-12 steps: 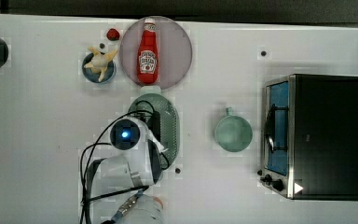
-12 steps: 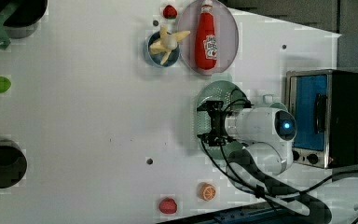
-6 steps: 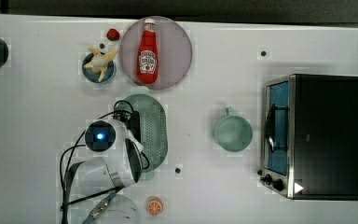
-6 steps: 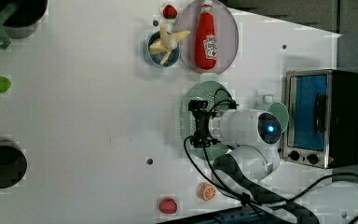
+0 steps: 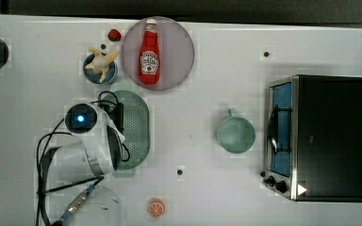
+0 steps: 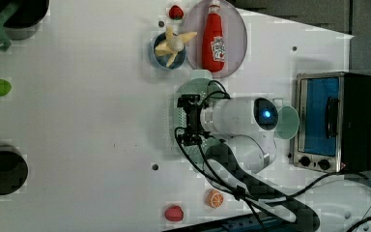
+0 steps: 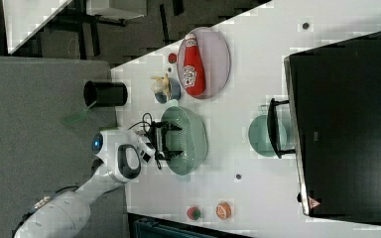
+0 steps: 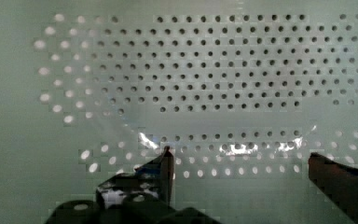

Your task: Drag strainer right to left.

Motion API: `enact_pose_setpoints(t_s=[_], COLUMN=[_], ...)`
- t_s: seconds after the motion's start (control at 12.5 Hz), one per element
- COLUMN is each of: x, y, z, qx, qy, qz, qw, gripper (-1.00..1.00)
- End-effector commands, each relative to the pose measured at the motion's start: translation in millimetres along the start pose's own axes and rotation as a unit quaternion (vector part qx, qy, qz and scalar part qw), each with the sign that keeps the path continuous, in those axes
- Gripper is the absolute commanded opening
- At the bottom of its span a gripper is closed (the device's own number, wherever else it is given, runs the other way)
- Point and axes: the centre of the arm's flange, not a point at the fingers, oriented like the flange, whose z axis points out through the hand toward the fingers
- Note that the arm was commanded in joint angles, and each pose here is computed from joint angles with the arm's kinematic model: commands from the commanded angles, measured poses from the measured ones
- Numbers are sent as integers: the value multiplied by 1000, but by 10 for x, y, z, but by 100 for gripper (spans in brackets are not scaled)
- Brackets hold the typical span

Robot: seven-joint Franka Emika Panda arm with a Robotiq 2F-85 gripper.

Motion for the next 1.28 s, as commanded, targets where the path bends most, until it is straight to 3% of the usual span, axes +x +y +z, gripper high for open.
enact_pose_setpoints(t_s=[0.08,0.56,0.8,1.28], x=[-560,-994,-1207,-1585], y=[90,54,87,111], z=[-4,59,85,149], qx=[3,3,4,11], qy=[-9,-39,-43,-52], qz=[-19,2,34,14], qw=[1000,999,998,998], gripper=[100,100,100,100])
